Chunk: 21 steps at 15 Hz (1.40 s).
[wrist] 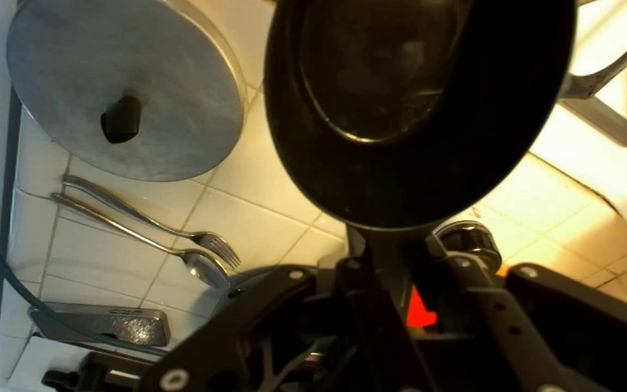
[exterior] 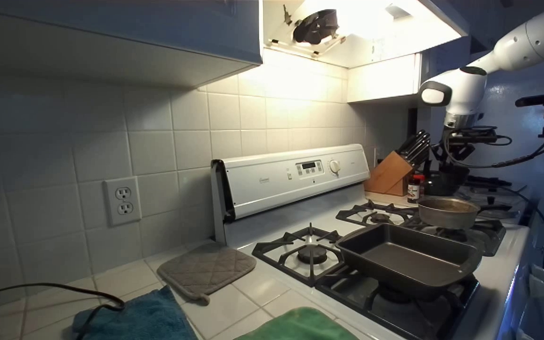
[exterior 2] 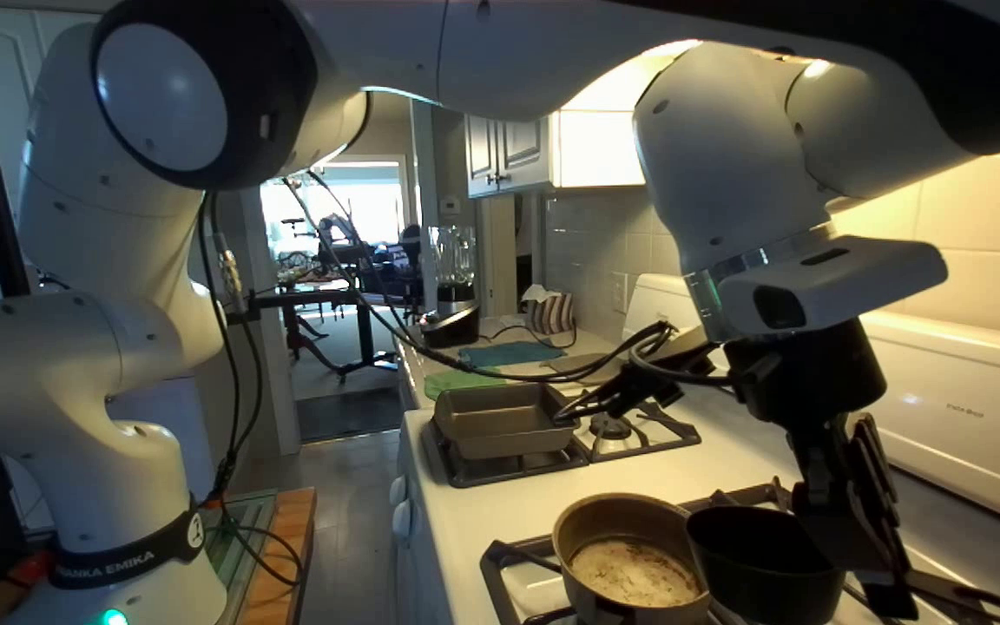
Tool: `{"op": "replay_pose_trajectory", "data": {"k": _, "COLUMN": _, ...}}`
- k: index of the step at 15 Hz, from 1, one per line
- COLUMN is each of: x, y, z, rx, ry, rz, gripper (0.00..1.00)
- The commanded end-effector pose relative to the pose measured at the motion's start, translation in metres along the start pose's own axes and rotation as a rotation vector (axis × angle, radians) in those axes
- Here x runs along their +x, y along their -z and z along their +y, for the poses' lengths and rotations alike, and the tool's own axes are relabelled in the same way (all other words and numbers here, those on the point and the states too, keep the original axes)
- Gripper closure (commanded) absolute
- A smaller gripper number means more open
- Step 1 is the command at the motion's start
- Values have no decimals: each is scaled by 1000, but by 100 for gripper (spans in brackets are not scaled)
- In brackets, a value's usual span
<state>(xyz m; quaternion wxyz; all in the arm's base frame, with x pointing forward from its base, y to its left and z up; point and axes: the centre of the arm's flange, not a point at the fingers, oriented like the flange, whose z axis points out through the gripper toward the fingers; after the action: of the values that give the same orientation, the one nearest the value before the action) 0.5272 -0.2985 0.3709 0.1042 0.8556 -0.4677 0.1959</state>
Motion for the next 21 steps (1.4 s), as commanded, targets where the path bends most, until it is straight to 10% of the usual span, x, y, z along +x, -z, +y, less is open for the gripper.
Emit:
{"op": "replay_pose_trajectory", "data": {"k": 1, "x": 19, "y": -1, "z": -4, "rx": 4, "ry": 25, "rz": -50, "gripper": 94}}
{"op": "replay_pose_trajectory", "data": {"k": 21, "x": -1, "y": 3, "z": -10, "rx": 45, "ry": 211, "rz": -48, "gripper": 94}}
